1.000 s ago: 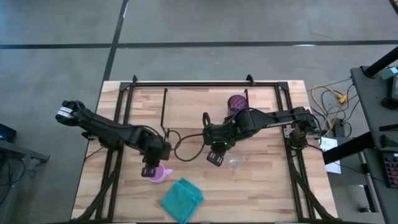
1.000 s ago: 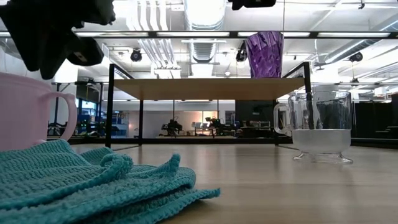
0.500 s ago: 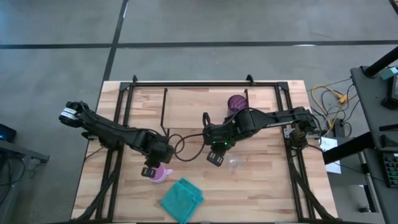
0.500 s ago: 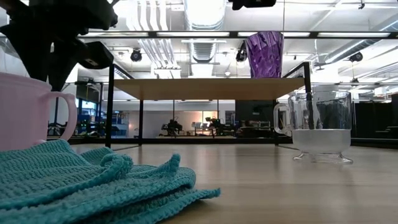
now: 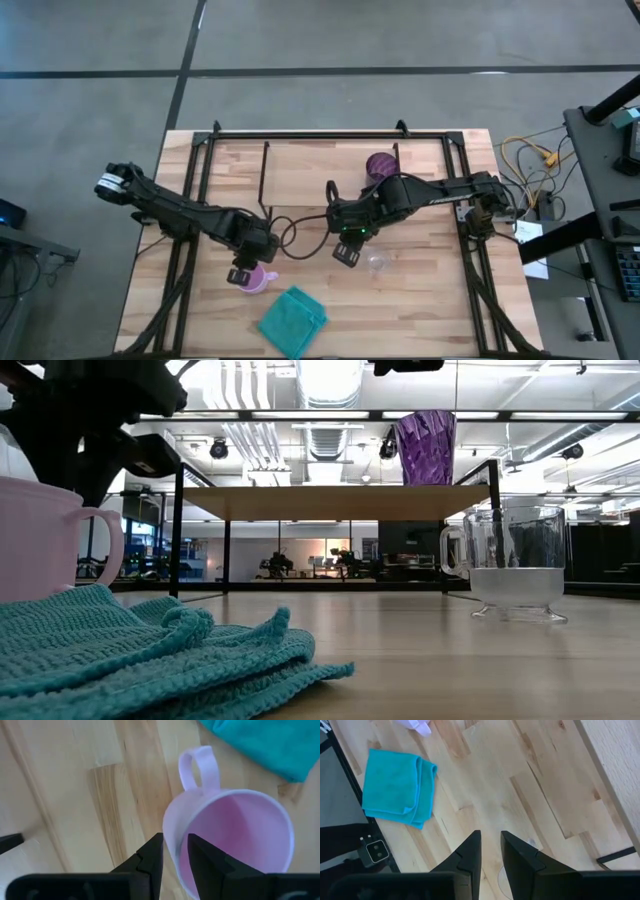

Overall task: Stack small to large cups/mugs on shelf
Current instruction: Put the pink mug on the shelf

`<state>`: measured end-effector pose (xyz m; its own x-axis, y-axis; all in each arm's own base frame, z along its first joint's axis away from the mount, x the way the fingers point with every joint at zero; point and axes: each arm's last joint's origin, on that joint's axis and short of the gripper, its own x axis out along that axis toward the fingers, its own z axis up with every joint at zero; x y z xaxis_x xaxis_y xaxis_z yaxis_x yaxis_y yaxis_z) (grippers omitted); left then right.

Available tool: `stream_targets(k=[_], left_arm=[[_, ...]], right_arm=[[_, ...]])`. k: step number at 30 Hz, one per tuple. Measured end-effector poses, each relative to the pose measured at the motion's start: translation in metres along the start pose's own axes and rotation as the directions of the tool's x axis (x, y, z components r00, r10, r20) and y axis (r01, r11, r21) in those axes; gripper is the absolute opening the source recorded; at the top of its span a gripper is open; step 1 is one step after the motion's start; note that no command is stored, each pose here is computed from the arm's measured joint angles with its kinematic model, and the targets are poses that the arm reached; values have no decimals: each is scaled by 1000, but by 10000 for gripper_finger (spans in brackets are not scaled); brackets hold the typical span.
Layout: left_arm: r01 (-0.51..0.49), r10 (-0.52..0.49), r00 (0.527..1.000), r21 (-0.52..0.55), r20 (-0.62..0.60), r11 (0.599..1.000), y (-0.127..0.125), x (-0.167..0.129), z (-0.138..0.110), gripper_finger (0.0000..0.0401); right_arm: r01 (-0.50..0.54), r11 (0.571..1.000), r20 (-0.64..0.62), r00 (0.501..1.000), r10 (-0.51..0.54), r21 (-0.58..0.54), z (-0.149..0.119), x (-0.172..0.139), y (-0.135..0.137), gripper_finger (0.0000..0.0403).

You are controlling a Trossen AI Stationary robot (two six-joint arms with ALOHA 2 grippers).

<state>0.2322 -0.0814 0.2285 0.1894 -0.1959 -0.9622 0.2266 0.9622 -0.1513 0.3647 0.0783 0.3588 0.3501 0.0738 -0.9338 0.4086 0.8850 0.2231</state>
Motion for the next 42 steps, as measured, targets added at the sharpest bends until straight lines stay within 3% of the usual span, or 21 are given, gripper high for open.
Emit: stream_targets(k=[10, 17, 21, 27, 34, 38, 42], left_arm=[[0, 0, 1000, -27, -4, 1000, 2, 12, -6, 73], [-4, 4, 1000, -17, 12, 1000, 1, 8, -3, 12], [-2, 3, 999, -13, 34, 1000, 0, -1, 3, 6], [-24, 23, 1000, 31, 17, 999, -6, -40, 14, 2], [-199, 180, 970, 112, 163, 974, -6, -113, 34, 2], [-283, 257, 927, 57, 273, 958, 4, -148, 47, 2], [-313, 322, 886, -81, 333, 946, 28, -173, 60, 2]], right_arm=[[0, 1000, -1, 1000, 0, 0, 0, 0, 0, 68], [1, 1000, -1, 1000, -1, -4, 0, 0, 0, 68], [1, 1000, -1, 1000, -1, -4, 0, 0, 0, 68], [-41, 999, -25, 999, 41, -7, -2, -7, 0, 68], [-82, 997, 5, 997, 82, -6, -8, -45, -4, 67], [-118, 993, 58, 991, 118, -7, -13, -72, -8, 68], [-158, 987, 125, 979, 159, -14, -20, -99, -14, 68]])
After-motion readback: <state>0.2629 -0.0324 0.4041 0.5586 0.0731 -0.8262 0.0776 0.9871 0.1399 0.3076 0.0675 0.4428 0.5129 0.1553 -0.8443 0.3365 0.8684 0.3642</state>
